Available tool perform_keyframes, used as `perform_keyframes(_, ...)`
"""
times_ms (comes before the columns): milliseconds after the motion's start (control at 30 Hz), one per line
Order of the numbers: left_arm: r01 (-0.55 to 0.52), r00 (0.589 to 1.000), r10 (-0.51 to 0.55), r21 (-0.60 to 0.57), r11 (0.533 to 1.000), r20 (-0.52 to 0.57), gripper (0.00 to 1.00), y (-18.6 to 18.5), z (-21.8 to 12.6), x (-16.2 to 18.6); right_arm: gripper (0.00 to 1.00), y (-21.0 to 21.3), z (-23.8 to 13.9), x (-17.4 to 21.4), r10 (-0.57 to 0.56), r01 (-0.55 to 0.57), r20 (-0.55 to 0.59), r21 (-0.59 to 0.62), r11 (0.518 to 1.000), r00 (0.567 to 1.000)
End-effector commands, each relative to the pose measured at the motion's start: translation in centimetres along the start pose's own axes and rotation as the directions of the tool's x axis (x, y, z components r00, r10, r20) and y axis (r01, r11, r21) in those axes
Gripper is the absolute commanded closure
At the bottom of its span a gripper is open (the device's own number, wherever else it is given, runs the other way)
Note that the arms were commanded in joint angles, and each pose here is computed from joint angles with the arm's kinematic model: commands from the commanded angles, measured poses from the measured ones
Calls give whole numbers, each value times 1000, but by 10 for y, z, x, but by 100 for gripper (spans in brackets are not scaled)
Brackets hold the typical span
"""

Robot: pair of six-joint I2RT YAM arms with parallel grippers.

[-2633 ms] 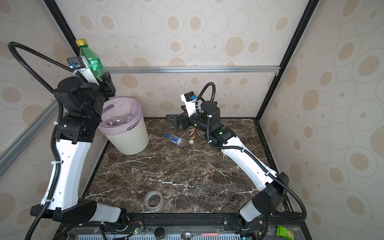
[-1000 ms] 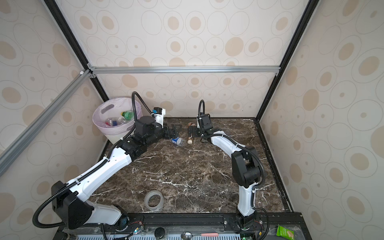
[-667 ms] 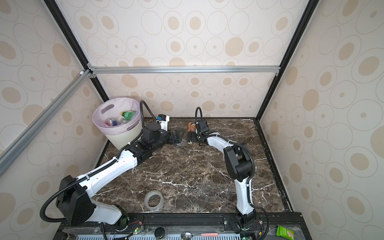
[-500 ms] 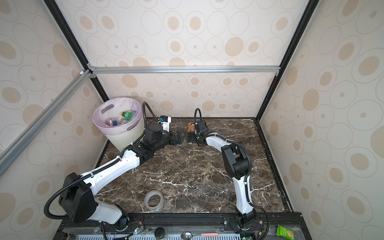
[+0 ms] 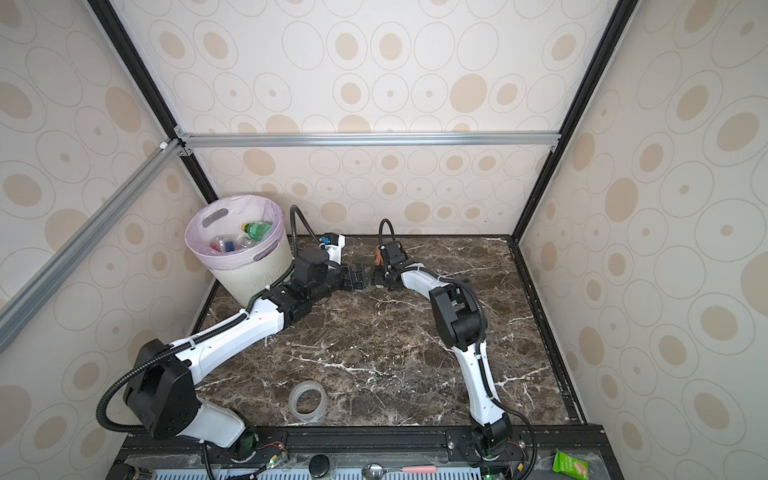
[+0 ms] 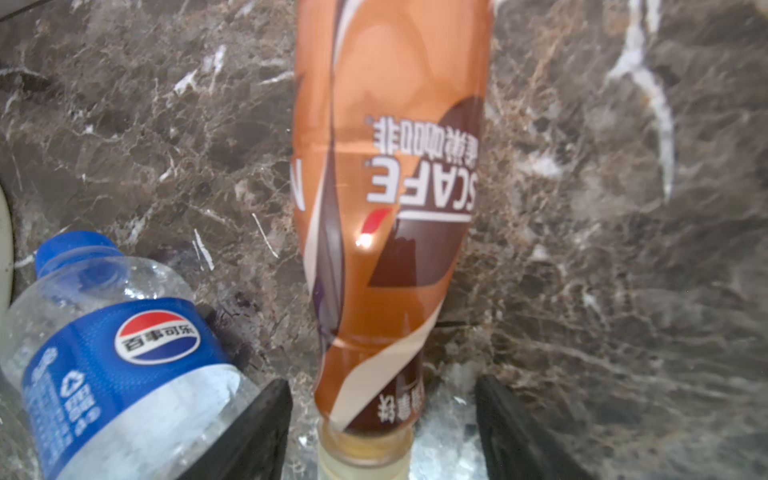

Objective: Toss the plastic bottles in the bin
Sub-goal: 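Lower right gripper onto the brown Nescafe bottle while left gripper withdraws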

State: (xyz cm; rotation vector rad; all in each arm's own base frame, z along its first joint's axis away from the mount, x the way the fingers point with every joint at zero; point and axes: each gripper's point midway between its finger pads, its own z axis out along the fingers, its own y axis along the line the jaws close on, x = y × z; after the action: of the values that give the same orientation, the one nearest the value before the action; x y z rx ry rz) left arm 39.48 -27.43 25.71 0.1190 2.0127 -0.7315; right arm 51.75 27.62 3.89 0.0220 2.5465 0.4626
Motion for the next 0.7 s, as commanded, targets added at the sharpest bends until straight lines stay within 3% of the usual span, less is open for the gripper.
perform_keyframes(0,35,999,-35,15,999,39,1,4,-2,-12,34,-7,9,6,21,-20,-21,45,999,1000)
perform_keyframes(333,49,998,-50,7,999,38,1,12,-5,-12,62,-20,10,15,31,-27,-45,90,996,999)
perform_keyframes(533,62,998,-62,2,998,30,1,14,-7,-8,73,-42,-9,26,54,-50,-40,94,994,998)
perform_keyframes(667,101,995,-101,7,995,11,1,16,-3,-4,73,-66,-32,37,63,-60,-27,114,992,998)
